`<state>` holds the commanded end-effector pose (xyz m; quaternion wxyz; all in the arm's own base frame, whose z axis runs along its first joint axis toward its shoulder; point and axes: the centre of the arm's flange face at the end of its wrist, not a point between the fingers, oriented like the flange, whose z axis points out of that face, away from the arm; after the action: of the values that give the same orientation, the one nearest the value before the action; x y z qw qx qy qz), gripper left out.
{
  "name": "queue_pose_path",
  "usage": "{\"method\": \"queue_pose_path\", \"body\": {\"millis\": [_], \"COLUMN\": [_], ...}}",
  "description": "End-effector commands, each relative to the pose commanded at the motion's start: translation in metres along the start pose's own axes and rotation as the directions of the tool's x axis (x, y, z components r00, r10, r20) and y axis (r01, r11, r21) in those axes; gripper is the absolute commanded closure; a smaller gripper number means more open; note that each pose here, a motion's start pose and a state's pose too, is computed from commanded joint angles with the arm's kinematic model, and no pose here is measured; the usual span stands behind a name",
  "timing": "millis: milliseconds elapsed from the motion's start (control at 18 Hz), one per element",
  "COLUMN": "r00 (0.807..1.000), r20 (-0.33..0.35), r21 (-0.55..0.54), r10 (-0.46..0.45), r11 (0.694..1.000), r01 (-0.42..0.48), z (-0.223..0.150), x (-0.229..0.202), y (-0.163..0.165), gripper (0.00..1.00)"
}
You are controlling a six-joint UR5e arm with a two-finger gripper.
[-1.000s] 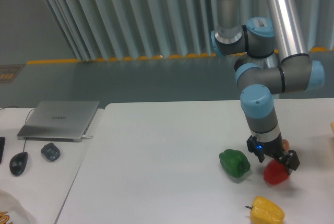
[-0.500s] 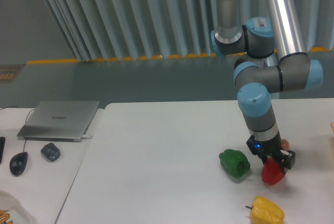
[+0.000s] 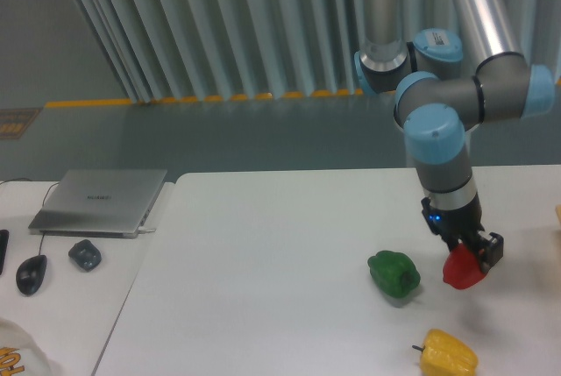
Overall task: Place the red peppers in a basket
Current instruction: 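Lift the red bell pepper and carry it away from the table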
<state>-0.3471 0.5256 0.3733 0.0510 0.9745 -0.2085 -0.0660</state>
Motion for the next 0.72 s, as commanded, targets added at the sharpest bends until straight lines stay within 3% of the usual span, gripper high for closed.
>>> {"method": "queue_pose_path", "body": {"millis": [222, 500, 722], "r00": [0.991, 0.945, 0.918], "r20": [0.001, -0.003, 0.006], "r21": [0.0, -0.005, -0.002], "r10": [0.134, 0.326, 0.396], "r11": [0.991, 0.945, 0.918], "r01": [-0.134, -0.326, -0.396], "z": [0.0, 0.011, 0.016], "x": [-0.016, -0.038, -0.054], "y": [0.03, 0.076, 0.112], "gripper": [0.76, 0.74, 0.73]}}
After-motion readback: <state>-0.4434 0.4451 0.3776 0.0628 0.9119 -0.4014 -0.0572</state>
